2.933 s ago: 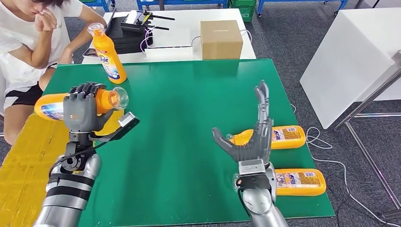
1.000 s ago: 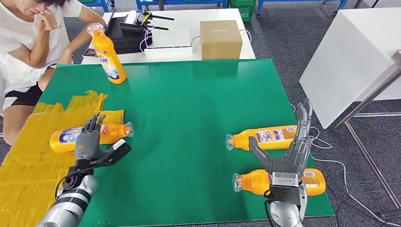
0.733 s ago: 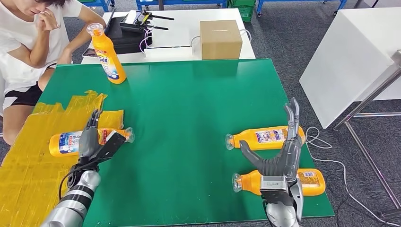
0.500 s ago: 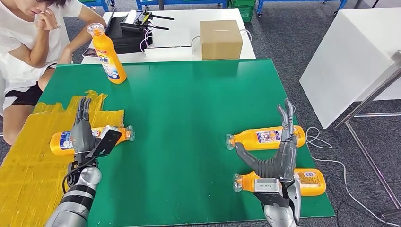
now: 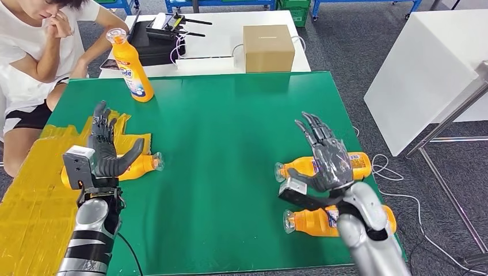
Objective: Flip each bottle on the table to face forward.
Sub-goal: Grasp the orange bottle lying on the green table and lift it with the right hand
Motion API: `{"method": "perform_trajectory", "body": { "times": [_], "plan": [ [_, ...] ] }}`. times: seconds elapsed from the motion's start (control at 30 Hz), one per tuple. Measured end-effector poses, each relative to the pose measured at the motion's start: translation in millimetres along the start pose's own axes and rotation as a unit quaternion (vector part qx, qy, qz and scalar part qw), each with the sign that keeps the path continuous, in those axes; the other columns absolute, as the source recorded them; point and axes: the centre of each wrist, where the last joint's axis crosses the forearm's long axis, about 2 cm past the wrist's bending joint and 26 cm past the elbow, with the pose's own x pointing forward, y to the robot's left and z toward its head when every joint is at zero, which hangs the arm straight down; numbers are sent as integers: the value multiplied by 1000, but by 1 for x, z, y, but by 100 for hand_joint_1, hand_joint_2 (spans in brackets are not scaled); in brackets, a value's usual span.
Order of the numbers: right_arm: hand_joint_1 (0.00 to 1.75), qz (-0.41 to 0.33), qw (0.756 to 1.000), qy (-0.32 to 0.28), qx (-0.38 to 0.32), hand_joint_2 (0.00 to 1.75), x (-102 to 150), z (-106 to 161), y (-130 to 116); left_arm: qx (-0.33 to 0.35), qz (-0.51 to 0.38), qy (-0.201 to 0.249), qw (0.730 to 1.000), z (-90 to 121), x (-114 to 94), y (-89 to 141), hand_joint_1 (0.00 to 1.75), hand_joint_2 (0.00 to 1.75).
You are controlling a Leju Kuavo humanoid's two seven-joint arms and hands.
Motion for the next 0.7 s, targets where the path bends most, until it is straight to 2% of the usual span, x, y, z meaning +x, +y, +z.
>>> {"method": "perform_trajectory", "body": {
  "times": [0.13, 0.3, 0.53, 0.7],
  "plan": [
    [0, 73, 993, 1, 90, 175, -49, -38, -48, -8, 28, -35, 999, 0, 12, -11, 0, 175],
    [0, 128, 983, 37, 129, 175, -85, -72, -90, -17, 48, -55, 997, -2, 23, -23, 0, 175],
    [0, 141, 975, 70, 157, 175, -105, -82, -104, -23, 60, -61, 996, -2, 27, -29, 0, 175],
    [0, 114, 965, 81, 220, 175, -119, -90, -110, -29, 79, -58, 995, -2, 27, -35, 0, 175]
  ]
}}
